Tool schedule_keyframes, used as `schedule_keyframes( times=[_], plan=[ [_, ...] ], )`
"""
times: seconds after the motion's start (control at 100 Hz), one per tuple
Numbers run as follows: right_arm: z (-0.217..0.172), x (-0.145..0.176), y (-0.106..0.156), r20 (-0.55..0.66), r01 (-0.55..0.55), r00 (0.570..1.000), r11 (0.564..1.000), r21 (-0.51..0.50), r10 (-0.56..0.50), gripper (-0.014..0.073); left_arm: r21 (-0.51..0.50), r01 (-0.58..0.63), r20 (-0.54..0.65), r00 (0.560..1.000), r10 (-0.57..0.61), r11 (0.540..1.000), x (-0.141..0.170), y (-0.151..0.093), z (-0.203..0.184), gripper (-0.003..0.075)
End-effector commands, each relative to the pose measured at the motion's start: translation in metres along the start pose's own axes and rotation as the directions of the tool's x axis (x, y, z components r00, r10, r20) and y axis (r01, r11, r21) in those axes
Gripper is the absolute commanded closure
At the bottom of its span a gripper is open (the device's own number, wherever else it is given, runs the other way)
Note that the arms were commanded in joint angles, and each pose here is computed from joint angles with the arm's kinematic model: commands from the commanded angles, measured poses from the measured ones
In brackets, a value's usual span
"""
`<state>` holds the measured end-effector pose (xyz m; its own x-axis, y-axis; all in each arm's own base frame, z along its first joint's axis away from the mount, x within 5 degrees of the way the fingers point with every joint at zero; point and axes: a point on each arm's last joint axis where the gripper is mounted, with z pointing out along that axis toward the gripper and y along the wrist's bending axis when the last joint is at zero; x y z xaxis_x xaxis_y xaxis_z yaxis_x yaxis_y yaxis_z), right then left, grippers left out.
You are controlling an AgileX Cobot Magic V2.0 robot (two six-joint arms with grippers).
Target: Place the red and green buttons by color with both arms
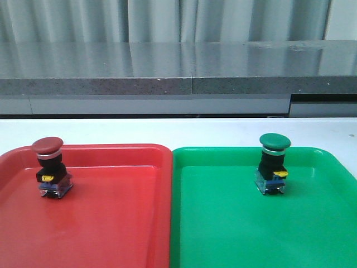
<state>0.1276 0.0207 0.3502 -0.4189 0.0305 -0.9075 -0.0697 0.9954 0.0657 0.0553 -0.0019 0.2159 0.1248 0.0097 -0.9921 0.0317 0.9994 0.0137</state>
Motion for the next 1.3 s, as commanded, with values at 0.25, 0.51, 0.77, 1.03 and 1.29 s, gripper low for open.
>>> schedule_keyframes(
  times=[0.25, 0.51, 0.77, 1.03, 1.29],
  plan=[
    [-0.044, 0.02, -0.011, 0.167, -0.006, 0.986, 1.0, -0.007, 0.007, 0.0456, -0.001, 0.014, 0.068, 0.998, -0.014, 1.0, 0.005, 0.0, -0.002, 0.0739],
    [-0.047, 0.02, -0.012, 0.177, -0.007, 0.984, 1.0, -0.008, 0.009, 0.0662, -0.001, 0.014, 0.068, 0.998, -0.014, 1.0, 0.005, 0.0, -0.002, 0.0739],
    [-0.047, 0.02, -0.012, 0.177, -0.007, 0.984, 1.0, -0.008, 0.009, 0.0663, -0.001, 0.014, 0.068, 0.998, -0.014, 1.0, 0.005, 0.0, -0.002, 0.0739],
    [-0.047, 0.02, -0.012, 0.177, -0.007, 0.984, 1.0, -0.008, 0.009, 0.0663, -0.001, 0.014, 0.068, 0.998, -0.014, 1.0, 0.005, 0.0, -0.002, 0.0739],
    [-0.045, 0.022, -0.012, 0.176, 0.001, 0.984, 1.0, -0.005, 0.0, 0.0663, -0.001, 0.014, 0.068, 0.998, -0.014, 1.0, 0.005, 0.0, -0.002, 0.0739]
  ],
)
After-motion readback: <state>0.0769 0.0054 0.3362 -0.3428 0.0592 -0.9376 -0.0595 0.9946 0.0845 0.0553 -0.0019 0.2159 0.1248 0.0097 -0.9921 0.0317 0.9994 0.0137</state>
